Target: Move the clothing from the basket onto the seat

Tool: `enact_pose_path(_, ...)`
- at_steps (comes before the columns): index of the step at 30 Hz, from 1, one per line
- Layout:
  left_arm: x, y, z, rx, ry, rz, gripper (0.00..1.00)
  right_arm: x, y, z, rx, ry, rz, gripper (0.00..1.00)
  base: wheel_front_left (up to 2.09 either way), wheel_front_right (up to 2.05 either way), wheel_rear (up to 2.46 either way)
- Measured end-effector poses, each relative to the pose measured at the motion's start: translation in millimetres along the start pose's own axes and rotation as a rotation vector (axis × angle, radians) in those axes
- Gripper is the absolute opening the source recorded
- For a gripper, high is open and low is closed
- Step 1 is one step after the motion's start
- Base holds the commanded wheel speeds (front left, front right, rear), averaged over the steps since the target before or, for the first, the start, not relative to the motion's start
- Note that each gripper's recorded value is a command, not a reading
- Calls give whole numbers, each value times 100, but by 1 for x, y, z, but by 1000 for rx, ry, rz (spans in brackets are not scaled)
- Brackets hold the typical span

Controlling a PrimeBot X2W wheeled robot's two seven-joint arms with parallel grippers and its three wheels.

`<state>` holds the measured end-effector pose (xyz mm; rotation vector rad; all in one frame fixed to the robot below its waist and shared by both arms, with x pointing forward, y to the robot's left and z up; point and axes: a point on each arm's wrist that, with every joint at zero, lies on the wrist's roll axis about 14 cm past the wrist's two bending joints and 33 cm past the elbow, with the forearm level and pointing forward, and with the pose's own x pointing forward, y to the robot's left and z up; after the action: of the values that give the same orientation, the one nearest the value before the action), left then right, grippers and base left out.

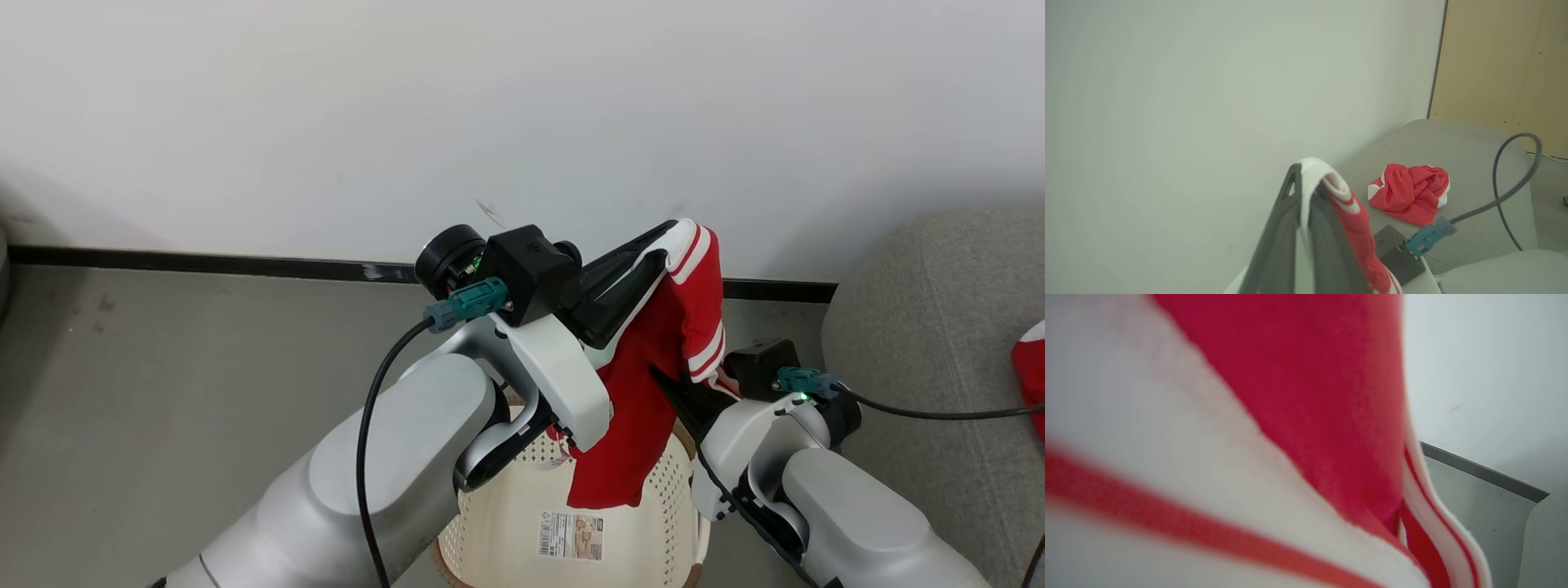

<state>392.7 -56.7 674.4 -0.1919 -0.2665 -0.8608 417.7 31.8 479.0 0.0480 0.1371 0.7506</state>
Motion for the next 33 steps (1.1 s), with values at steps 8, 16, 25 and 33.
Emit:
enact_pose_path(8,-2,12,-4,-3,12,52,0,2,3,0,-8,1,14,0,0,0,0)
enact_pose_path(16,-7,39,-10,5,33,142,0,-2,-9,12,-12,-35,-10,0,0,0,0)
enact_pose_path(25,-22,55,-32,-18,82,203,0,-10,-30,36,4,-112,-69,0,0,0,0)
enact_pose_path(33,-35,62,-51,-54,105,235,0,-19,-54,56,22,-183,-133,0,0,0,0)
